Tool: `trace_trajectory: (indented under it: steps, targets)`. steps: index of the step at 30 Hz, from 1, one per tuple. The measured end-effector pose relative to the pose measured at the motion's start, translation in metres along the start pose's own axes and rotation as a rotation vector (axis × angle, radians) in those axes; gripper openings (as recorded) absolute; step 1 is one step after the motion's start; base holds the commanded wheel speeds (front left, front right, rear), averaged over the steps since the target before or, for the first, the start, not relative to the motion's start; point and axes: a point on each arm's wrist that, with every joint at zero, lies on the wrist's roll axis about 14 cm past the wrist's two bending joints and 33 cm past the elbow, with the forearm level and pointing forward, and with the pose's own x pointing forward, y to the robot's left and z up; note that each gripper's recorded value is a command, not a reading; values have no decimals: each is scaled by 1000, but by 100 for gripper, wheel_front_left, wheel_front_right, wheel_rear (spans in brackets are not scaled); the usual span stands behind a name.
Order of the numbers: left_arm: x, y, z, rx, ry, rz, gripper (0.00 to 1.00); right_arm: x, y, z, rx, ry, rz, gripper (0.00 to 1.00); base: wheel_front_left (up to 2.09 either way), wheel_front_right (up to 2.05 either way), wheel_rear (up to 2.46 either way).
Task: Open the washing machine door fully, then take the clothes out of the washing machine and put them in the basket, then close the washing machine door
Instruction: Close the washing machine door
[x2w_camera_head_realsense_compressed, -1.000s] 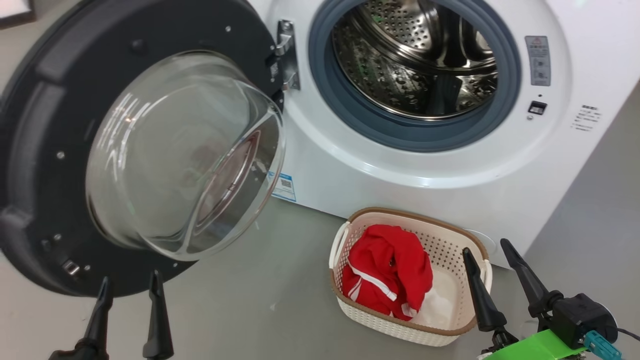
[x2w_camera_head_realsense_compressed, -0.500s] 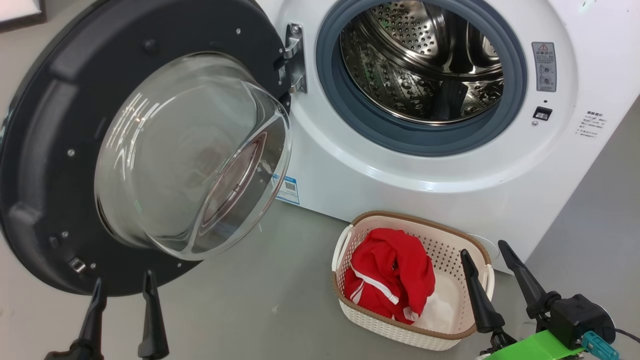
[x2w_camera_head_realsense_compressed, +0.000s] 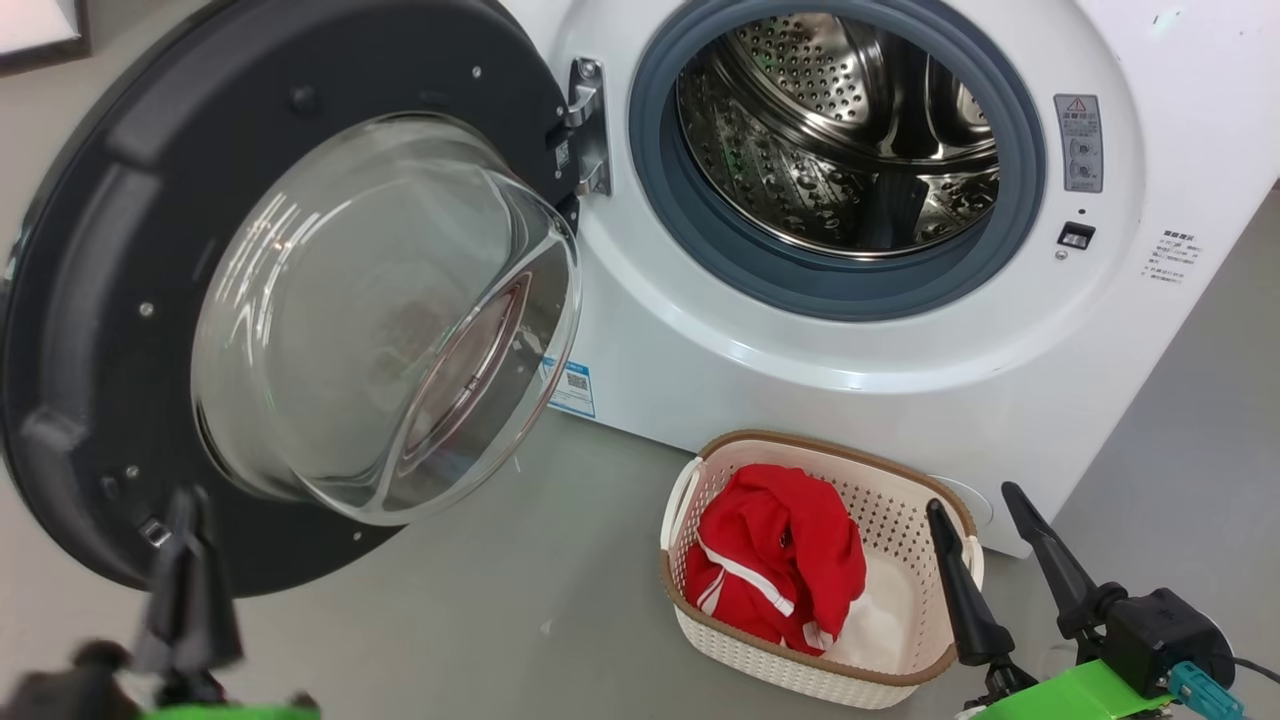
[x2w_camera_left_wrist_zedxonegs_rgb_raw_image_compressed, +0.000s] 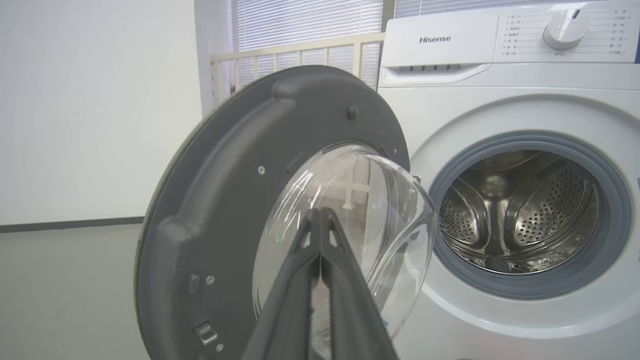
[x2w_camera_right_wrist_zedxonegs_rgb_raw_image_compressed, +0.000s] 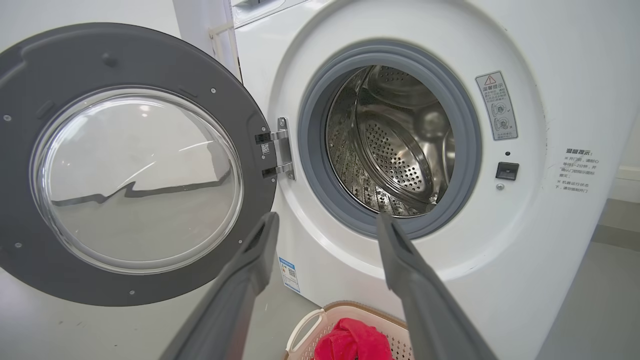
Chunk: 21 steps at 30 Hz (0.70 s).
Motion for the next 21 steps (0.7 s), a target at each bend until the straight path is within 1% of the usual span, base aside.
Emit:
trace_trajectory:
  steps: [4, 6, 7, 12, 13, 15, 17, 18, 21]
  targets:
    - [20, 10, 41, 7, -138, 18, 0, 0, 1, 2, 3, -6, 1, 100, 0, 0, 0]
    - [29, 16, 60, -9, -196, 34, 0, 0, 2, 3, 6, -9, 3, 100, 0, 0, 0]
    - [39, 25, 77, -65, -246, 61, 0, 0, 2, 4, 18, -13, -1, 100, 0, 0, 0]
    - [62, 46, 106, -178, -323, 120, 0, -2, -3, 6, 43, -18, -18, 100, 0, 0, 0]
    - [67, 48, 108, -205, -329, 120, 0, -2, -3, 6, 45, -18, -21, 100, 0, 0, 0]
    - [73, 50, 108, -218, -324, 113, 0, -3, -4, 5, 52, -18, -26, 100, 0, 0, 0]
    - [84, 55, 108, -264, -316, 111, 0, -4, -6, 4, 55, -15, -31, 100, 0, 0, 0]
    - [89, 57, 108, -293, -311, 115, 0, -4, -6, 4, 57, -14, -33, 100, 0, 0, 0]
    - [105, 70, 104, -430, -280, 150, 0, -5, -7, 3, 59, -12, -36, 100, 0, 0, 0]
